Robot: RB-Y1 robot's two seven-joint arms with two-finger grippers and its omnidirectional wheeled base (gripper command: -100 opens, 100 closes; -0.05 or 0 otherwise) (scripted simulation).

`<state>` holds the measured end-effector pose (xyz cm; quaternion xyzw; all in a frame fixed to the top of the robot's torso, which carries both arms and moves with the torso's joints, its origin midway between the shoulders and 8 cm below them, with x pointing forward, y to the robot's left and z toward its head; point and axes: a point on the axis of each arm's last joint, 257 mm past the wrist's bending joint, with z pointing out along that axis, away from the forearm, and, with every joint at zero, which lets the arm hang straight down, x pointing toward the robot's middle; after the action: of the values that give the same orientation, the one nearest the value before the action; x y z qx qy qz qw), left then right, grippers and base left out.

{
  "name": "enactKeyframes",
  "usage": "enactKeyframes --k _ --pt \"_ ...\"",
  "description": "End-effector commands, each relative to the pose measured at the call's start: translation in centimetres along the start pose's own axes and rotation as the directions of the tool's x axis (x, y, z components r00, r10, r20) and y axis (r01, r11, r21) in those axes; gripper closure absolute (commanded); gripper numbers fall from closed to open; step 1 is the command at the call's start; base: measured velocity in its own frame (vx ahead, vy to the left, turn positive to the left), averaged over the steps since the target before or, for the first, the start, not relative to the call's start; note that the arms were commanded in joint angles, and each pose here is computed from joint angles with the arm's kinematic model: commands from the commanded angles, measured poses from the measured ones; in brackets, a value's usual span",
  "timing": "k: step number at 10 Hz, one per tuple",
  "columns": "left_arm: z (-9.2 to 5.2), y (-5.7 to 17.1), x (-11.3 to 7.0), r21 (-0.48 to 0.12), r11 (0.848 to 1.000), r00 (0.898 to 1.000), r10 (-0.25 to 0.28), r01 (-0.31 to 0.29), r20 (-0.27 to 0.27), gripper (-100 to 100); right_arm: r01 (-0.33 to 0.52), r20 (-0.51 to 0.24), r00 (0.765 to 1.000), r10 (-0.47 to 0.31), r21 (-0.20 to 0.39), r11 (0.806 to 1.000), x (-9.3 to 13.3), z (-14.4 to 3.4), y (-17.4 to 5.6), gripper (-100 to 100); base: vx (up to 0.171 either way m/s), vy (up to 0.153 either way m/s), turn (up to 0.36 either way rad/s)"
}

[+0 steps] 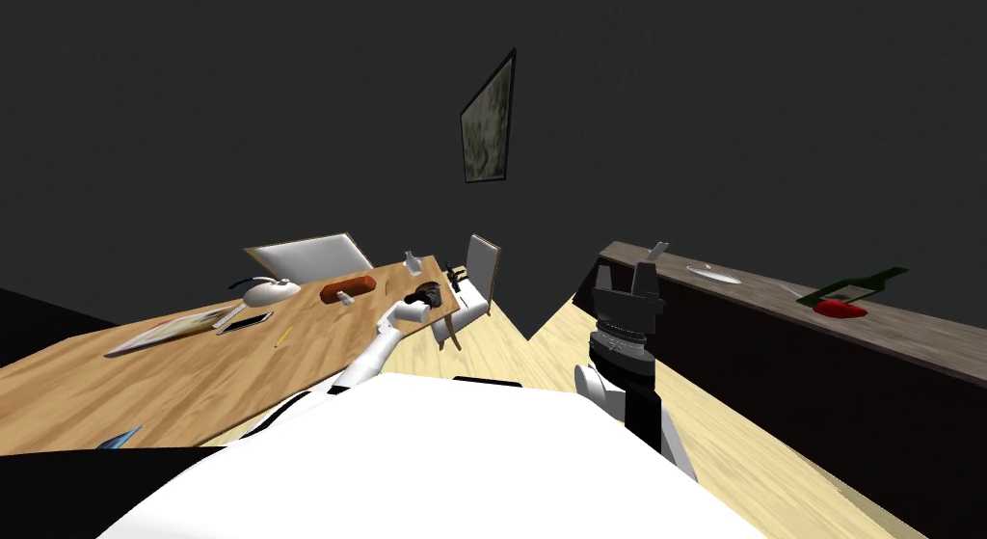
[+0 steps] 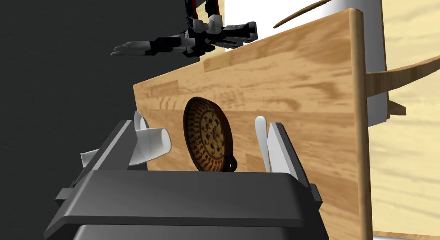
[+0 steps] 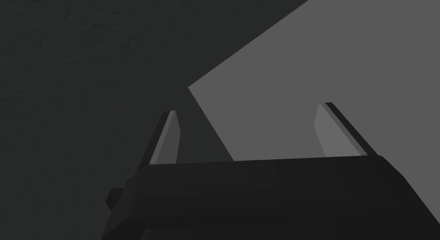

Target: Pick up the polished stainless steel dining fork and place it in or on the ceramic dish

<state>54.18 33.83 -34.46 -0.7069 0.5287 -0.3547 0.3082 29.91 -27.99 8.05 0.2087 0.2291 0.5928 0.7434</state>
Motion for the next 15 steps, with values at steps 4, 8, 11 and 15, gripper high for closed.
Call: enactKeyframes --k 4,8,11,15 --pt "1.2 3.1 -2.4 -0.154 0.984 0.995 -0.08 0.089 0.061 -100 0.0 0.0 1.0 0.0 0.0 1.0 0.0 0.0 0.0 0 0.023 0.022 -0.033" --pt "1.2 6.4 -5.1 -0.283 0.942 0.98 -0.147 0.179 0.132 -100 0.0 0.0 1.0 0.0 0.0 1.0 0.0 0.0 0.0 0 0.045 0.031 -0.034" --pt "0.7 8.4 -6.4 -0.356 0.906 0.969 -0.173 0.227 0.177 -100 0.0 0.0 1.0 0.0 0.0 1.0 0.0 0.0 0.0 0 0.058 0.028 -0.027" --pt "-0.8 11.4 -9.2 -0.466 0.813 0.931 -0.245 0.349 0.27 -100 0.0 0.0 1.0 0.0 0.0 1.0 0.0 0.0 0.0 0 0.061 0.038 -0.03"
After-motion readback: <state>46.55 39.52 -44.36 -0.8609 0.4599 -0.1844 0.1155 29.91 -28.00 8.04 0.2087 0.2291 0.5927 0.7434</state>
